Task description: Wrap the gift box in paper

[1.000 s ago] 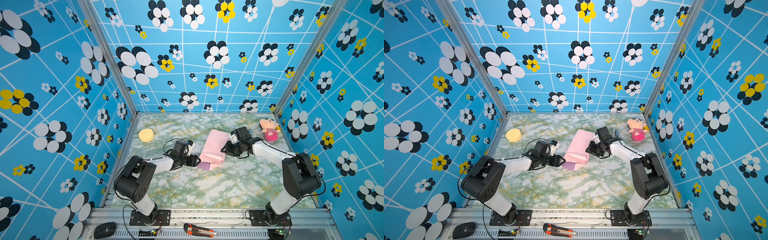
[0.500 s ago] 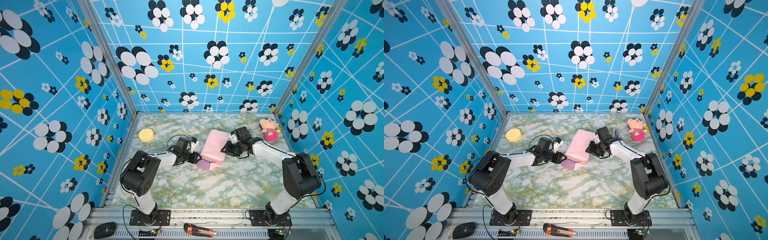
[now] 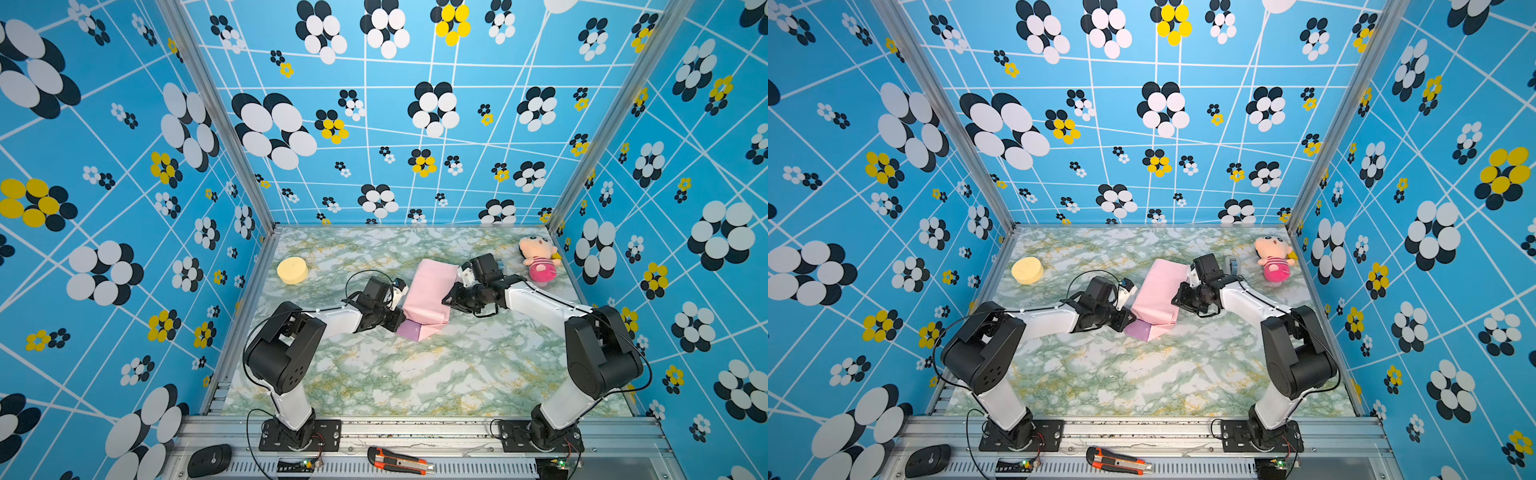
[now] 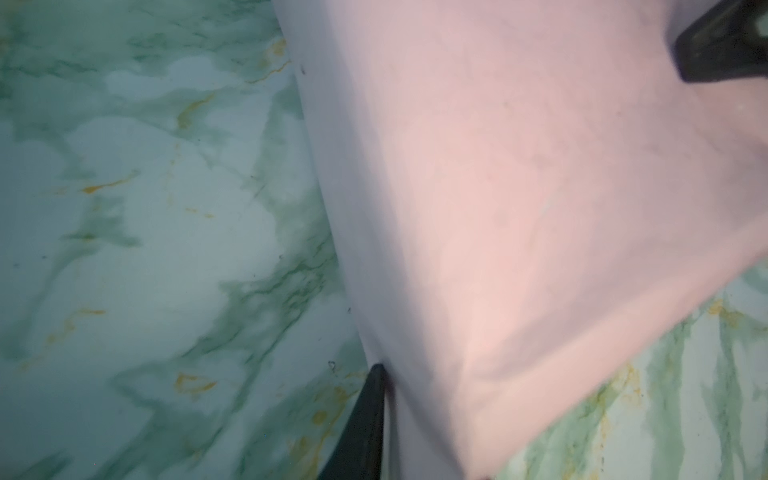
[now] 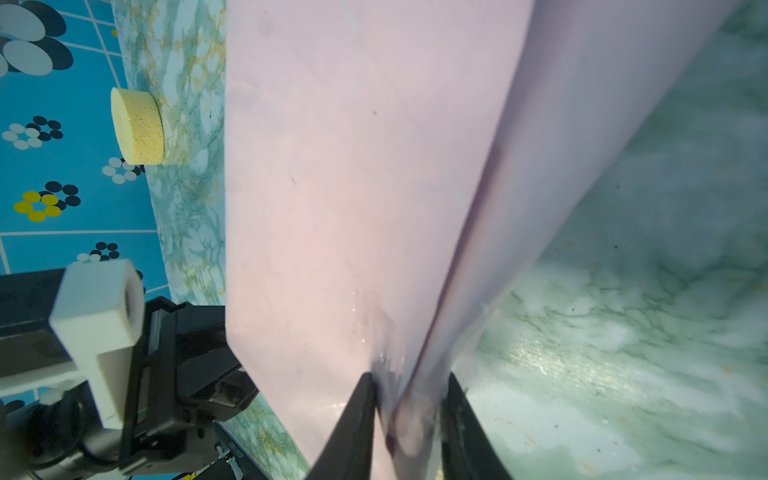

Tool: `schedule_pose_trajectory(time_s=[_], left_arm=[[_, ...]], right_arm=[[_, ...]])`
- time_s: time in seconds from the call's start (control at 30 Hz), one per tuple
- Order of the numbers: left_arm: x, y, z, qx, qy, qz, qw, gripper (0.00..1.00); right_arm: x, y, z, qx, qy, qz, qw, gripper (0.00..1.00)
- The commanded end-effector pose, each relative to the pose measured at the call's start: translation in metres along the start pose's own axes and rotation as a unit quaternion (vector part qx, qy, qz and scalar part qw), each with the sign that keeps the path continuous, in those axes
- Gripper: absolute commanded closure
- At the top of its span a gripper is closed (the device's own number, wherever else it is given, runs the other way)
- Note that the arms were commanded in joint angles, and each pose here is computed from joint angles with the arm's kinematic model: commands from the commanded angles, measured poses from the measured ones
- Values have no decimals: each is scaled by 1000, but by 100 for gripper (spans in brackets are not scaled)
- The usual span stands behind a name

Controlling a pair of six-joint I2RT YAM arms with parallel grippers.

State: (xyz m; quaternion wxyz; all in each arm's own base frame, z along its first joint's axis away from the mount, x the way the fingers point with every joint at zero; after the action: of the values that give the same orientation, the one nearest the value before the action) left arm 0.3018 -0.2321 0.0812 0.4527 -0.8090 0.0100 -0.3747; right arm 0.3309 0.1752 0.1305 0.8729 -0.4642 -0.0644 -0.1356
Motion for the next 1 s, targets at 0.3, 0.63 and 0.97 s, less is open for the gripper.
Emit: schedule_pose_trajectory(time_s=[0.3, 0.63, 0.97], left_arm=[[-15, -4, 3, 27, -19, 18, 999, 100], [-21, -8, 9, 50, -32, 18, 998, 100], [-14, -47, -4, 32, -61, -25, 997, 65]], right_arm=[[-15, -4, -14, -37, 10, 23, 999, 69], [-16, 0, -17, -43, 12, 27, 999, 70], [-18, 0, -19, -46, 13, 30, 998, 70]])
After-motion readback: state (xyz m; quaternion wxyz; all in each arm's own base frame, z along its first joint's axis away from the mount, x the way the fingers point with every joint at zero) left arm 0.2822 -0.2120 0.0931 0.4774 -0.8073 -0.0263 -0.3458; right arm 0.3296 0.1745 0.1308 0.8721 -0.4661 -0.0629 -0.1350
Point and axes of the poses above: each gripper's point midway between its finger pads, its own y axis out along the fingers, its own z axis along the line the jaws close on, x = y × z, the point moved 6 cm from there along -y, back along the fingers
